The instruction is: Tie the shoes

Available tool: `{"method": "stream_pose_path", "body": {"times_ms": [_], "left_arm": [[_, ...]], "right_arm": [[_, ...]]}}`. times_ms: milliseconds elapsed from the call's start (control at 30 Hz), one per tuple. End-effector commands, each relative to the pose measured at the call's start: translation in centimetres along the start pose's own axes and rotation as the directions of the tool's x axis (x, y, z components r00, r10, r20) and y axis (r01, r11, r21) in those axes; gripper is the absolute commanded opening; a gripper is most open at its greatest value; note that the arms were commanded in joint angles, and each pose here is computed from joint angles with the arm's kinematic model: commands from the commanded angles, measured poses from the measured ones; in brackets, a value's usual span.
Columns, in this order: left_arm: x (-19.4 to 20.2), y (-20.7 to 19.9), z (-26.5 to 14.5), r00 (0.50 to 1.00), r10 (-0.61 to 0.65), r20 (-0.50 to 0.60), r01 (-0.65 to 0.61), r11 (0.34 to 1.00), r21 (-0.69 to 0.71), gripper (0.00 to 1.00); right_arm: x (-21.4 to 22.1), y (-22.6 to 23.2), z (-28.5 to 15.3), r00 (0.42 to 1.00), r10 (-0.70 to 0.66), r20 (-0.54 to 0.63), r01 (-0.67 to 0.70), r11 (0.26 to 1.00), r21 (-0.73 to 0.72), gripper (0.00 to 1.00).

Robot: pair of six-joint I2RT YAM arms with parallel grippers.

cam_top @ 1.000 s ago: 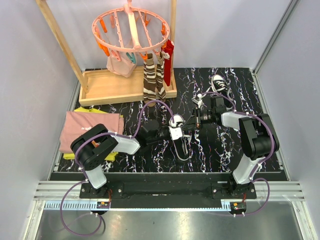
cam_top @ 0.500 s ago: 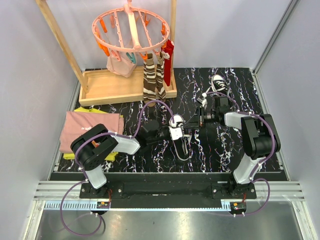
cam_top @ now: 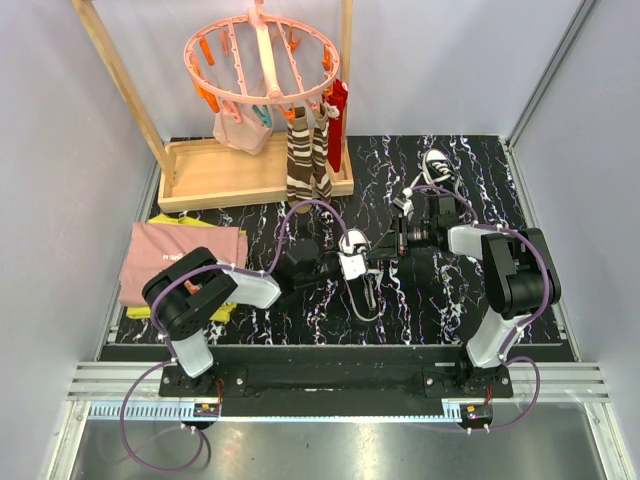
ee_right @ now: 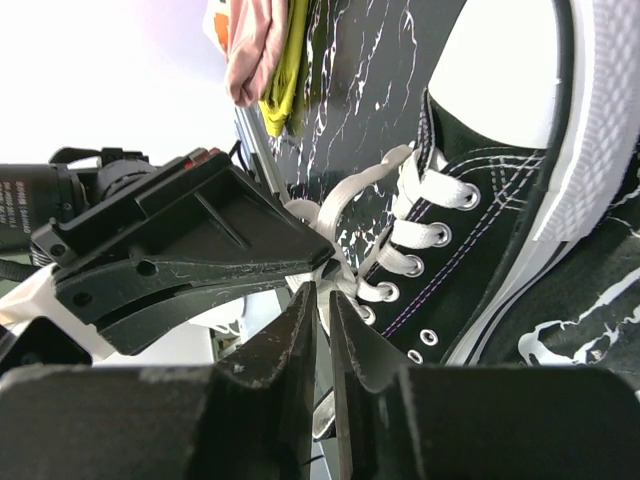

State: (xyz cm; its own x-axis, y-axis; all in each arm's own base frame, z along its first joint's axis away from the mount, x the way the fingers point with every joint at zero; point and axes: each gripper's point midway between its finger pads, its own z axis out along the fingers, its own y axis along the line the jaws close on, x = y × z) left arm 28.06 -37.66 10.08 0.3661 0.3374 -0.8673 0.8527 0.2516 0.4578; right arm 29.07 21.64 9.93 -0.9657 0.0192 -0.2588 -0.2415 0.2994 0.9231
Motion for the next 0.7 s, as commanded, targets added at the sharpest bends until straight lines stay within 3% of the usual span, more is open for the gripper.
{"method": "stream_pose_path", "body": {"times_ms": [0,667], "left_arm": [[-2.8,1.8,1.0,0.995,0.041,0.087,-0.037,0.998,-0.048,0.0],[-2.7,1.5,1.1,0.995,0.048,0.086,-0.045,0.999,-0.028,0.0]], "right_arm": [[0.7,0.8,0.4,0.998,-0.062,-0.02,0.062,0.998,-0.013,0.19],[1.0,1.9,0.4,0.995,-0.099,-0.034,0.097,0.994,-0.039,0.29]]}}
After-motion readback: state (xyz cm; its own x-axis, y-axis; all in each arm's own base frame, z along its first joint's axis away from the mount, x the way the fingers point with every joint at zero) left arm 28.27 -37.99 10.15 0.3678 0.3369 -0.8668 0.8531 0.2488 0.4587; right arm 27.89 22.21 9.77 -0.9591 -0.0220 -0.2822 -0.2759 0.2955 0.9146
